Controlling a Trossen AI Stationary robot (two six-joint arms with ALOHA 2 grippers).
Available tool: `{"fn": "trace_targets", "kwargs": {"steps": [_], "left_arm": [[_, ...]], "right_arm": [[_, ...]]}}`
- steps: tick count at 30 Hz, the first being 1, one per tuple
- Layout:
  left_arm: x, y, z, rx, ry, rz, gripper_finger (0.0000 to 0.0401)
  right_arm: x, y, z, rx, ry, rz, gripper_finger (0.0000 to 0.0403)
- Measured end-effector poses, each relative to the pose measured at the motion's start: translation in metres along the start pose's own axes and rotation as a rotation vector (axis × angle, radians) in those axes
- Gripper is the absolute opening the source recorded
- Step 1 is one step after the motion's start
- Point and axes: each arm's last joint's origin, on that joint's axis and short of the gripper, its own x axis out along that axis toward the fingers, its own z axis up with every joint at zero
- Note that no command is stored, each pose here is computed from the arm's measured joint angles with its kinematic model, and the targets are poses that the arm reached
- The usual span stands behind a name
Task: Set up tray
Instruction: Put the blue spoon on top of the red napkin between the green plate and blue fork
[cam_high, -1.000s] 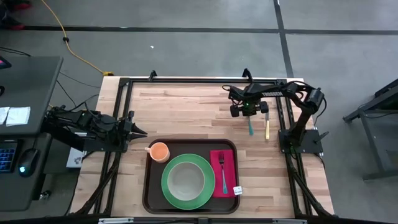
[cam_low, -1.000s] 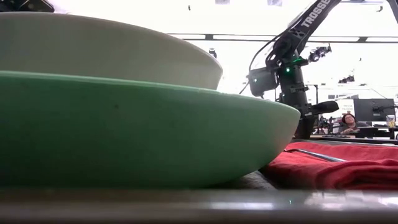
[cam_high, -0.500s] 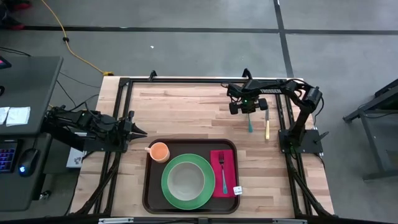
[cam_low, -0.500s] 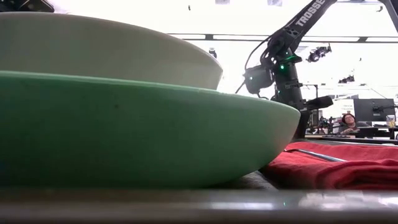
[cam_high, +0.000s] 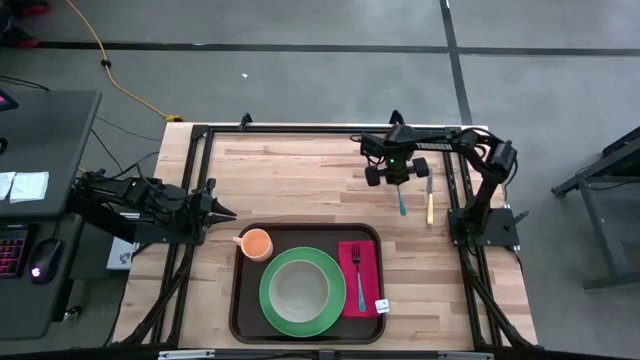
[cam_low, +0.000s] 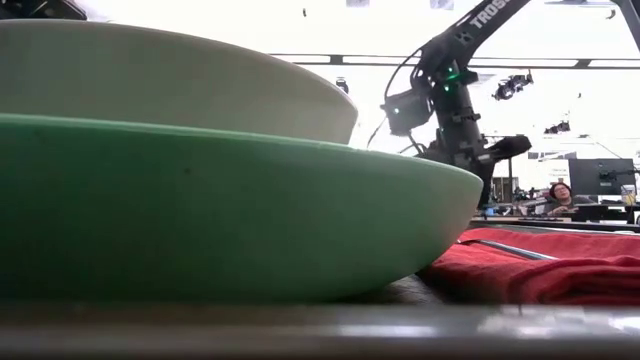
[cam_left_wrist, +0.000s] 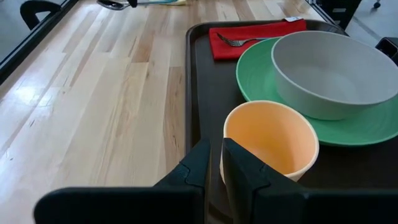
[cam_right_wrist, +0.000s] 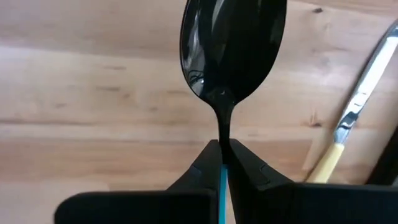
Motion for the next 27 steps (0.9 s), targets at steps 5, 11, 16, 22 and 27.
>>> {"fn": "trace_targets", "kwargs": {"steps": [5, 11, 16, 22, 27], "left_arm": [[0.0, 0.0, 0.0, 0.0, 0.003, 0.0, 0.0074], [0.0, 0.0, -0.001, 0.001, 0.005, 0.0, 0.0074], [0.0, 0.0, -0.001, 0.001, 0.006, 0.0, 0.0074], [0.0, 0.0, -0.001, 0.001, 0.005, 0.0, 0.0074], [0.0, 0.0, -0.001, 0.001, 0.006, 0.0, 0.0074]], "right_arm": [[-0.016, 0.008, -0.011, -0.016, 0.008, -0.014, 0.0], [-0.035, 0.022, -0.027, -0.037, 0.006, 0.022, 0.0], [-0.048, 0.034, -0.043, -0.038, -0.004, 0.049, 0.0], [-0.053, 0.046, -0.071, -0.044, 0.026, 0.073, 0.0], [-0.053, 0.052, -0.096, -0.035, 0.063, 0.062, 0.0]]}}
